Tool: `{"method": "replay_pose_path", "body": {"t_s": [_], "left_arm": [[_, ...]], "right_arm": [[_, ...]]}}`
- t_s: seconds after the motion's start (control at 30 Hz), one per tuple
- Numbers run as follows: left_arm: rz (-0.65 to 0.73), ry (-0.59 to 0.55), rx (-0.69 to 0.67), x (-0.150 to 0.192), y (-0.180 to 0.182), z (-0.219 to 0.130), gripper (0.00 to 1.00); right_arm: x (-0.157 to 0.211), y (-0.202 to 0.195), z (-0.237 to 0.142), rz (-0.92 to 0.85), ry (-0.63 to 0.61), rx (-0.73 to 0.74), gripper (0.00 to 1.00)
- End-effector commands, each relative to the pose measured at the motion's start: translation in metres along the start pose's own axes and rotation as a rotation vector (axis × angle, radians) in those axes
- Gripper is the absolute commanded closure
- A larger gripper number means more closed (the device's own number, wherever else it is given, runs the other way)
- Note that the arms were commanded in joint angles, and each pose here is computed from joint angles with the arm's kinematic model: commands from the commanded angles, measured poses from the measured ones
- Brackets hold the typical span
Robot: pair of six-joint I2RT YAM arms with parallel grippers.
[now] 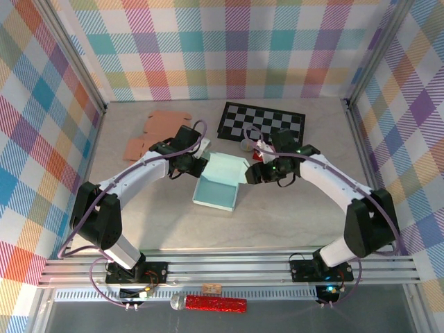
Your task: Fold the paper box
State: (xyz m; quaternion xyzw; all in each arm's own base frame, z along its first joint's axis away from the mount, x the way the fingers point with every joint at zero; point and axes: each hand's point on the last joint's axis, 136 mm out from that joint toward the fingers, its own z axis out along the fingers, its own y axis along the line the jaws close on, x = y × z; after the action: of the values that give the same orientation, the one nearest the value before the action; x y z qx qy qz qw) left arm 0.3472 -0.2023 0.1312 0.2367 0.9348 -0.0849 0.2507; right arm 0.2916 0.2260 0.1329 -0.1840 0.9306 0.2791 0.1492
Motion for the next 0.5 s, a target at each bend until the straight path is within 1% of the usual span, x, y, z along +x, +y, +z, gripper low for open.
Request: {"method": "replay_pose_path", "body": {"t_s": [0.0,0.1,0.17,0.47], "left_arm": [[-0.014,-0.021,-0.012,-0.006,0.001,-0.001,1.0],[-0.024,-0.02,-0.014,-0.006,0.002,0.001,1.0],[-0.03,-0.02,-0.015,-0.006,0.002,0.001,1.0],[-0.094,-0.031,-0.018,-0.01,0.003,0.007,1.0]], "right_arm": [[-0.026,0.006,0.001,-0.035,-0.054,-0.004,0.46],[-0.037,0.006,0.005,-0.042,-0.053,0.001,0.48],[-0.04,0.005,0.009,-0.045,-0.047,0.0,0.51],[-0.044,0.011,0.018,-0.05,-0.025,-0.005,0.73]]}}
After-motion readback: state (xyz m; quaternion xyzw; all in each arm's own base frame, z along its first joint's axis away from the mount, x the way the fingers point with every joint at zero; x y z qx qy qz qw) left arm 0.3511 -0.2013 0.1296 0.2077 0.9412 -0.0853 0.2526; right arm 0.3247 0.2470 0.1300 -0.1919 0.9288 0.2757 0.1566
